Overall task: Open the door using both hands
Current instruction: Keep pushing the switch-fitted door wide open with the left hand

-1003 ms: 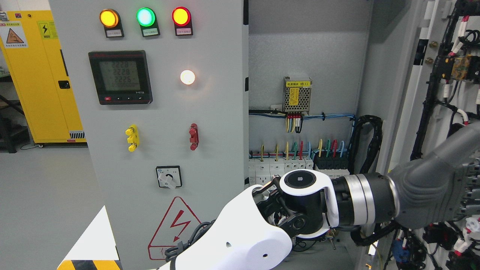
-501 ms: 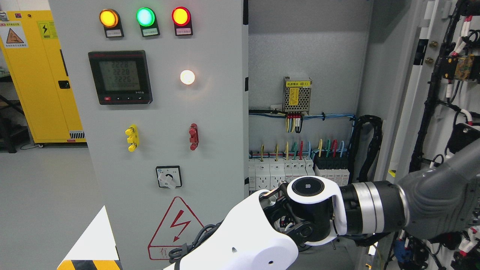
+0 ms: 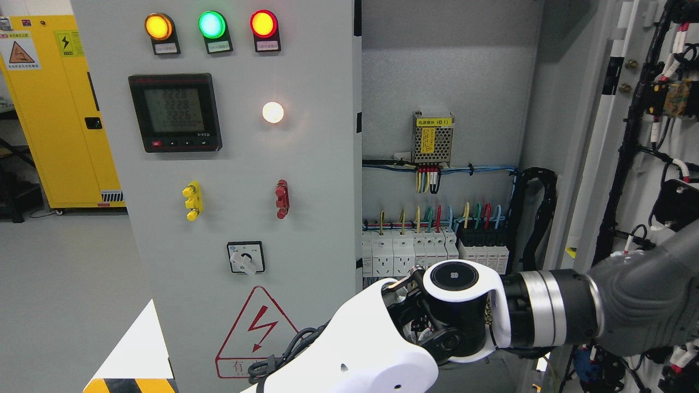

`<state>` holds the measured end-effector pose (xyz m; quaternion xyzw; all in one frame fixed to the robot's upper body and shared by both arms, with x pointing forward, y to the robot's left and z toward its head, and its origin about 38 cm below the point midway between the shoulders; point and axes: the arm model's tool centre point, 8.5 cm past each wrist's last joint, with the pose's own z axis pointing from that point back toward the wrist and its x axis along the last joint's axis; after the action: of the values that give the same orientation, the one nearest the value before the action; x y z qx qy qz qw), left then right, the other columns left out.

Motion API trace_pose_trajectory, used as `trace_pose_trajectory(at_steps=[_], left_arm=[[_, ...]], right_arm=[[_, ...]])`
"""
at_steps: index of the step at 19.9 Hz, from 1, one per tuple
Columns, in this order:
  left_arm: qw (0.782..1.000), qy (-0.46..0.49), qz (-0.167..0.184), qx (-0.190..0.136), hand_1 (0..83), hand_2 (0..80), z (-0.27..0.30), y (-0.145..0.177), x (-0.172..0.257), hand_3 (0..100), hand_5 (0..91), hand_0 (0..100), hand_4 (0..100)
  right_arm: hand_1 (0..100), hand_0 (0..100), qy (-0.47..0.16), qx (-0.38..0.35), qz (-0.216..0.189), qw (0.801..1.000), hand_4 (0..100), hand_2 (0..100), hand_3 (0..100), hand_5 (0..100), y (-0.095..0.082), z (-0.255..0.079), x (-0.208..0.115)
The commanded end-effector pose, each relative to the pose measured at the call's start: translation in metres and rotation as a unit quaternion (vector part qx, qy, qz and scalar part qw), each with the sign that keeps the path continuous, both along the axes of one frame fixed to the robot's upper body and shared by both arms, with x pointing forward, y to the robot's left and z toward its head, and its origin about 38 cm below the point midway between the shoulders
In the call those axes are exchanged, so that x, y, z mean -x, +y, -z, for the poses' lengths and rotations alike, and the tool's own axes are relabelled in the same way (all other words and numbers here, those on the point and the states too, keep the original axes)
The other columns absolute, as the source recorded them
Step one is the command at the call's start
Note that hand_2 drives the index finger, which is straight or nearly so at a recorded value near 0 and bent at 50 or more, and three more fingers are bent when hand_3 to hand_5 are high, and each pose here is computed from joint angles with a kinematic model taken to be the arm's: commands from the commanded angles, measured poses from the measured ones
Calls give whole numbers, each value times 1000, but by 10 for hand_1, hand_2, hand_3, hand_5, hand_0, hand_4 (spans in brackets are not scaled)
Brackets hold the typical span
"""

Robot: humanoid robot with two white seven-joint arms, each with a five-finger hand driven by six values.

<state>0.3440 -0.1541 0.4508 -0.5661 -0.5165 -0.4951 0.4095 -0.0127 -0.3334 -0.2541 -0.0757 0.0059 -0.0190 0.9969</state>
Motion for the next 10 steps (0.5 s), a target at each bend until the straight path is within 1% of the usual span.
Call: trace_pose_trajectory(at_steps=[1, 6, 8, 10], left_arm=[[999, 9, -11, 33, 0, 0, -21, 20, -9, 0, 0, 0, 0], [998, 21, -45, 42, 0, 0, -25, 53, -32, 0, 0, 0, 0], [996, 18, -65, 54, 0, 0, -28, 83, -41, 0, 0, 0, 0], [995, 19, -88, 51, 0, 0, -15, 115, -50, 0, 0, 0, 0]], right_arm=[[63, 214, 0, 0, 0, 1000, 0, 0, 0, 0, 0, 0, -1], [63, 214, 0, 0, 0, 1000, 0, 0, 0, 0, 0, 0, 0], [63, 214, 0, 0, -1, 1000, 0, 0, 0, 0, 0, 0, 0], [63, 214, 0, 0, 0, 1000, 0, 0, 0, 0, 0, 0, 0]])
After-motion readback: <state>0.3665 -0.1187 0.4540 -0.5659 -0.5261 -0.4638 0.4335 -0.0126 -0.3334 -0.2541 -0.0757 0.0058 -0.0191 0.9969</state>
